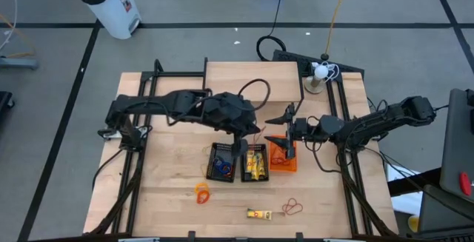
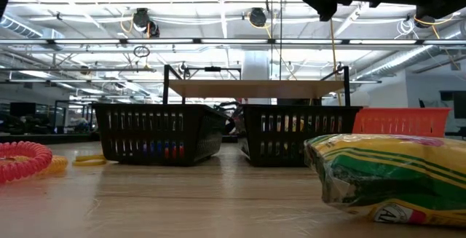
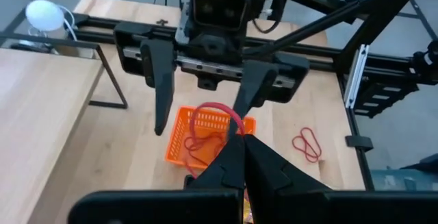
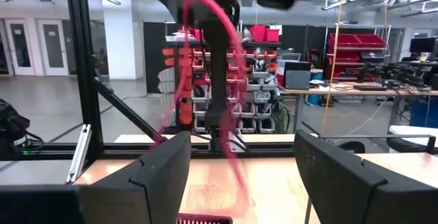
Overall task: Pick & Place Office Desk Supplies
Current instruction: Put the rubber band into the orange basket
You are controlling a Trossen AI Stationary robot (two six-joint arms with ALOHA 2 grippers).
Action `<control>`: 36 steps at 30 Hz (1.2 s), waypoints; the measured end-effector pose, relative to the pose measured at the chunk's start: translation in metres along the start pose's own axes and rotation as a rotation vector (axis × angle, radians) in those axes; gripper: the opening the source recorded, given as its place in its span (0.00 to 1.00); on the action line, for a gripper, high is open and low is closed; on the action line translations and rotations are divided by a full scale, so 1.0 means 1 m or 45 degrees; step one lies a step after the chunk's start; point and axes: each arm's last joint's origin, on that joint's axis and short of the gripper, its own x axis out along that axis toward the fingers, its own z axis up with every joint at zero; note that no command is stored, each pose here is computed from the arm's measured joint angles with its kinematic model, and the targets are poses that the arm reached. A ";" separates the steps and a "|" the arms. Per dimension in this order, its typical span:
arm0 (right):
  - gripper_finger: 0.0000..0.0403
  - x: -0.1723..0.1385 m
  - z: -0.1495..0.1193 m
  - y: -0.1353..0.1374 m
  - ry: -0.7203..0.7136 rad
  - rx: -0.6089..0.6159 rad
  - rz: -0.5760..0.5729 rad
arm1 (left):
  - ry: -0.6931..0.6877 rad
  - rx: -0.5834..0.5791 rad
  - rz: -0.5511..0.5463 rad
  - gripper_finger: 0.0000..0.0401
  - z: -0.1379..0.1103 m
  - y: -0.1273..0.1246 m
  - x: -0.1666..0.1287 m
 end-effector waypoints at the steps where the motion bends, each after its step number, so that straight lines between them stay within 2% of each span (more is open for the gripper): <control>1: 0.62 0.000 0.000 0.000 -0.001 0.000 0.004 | 0.005 -0.004 -0.006 0.00 0.000 0.002 0.004; 12: 0.62 0.000 0.000 0.000 -0.004 0.004 0.026 | -0.031 -0.003 -0.101 0.00 0.004 0.009 0.021; 19: 0.61 0.000 -0.001 -0.002 0.008 0.036 -0.044 | -0.029 0.002 -0.144 0.00 0.003 0.006 0.025; 21: 0.56 0.000 -0.003 -0.003 0.034 0.046 -0.087 | -0.035 0.003 -0.147 0.00 0.004 0.006 0.026; 23: 0.46 0.000 -0.003 -0.004 0.042 0.047 -0.111 | -0.032 0.002 -0.147 0.00 0.003 0.006 0.027; 26: 0.22 0.000 -0.003 -0.003 0.045 0.027 -0.100 | -0.030 0.003 -0.147 0.00 0.003 0.006 0.027; 28: 0.06 0.000 -0.004 -0.002 0.046 -0.021 -0.035 | -0.030 0.003 -0.147 0.00 0.003 0.006 0.027; 32: 0.01 0.000 -0.003 0.000 0.038 -0.024 -0.024 | -0.030 0.011 -0.146 0.00 0.003 0.006 0.027; 36: 0.00 0.000 -0.004 0.000 0.053 -0.034 -0.036 | -0.012 0.010 -0.139 0.02 0.002 0.007 0.027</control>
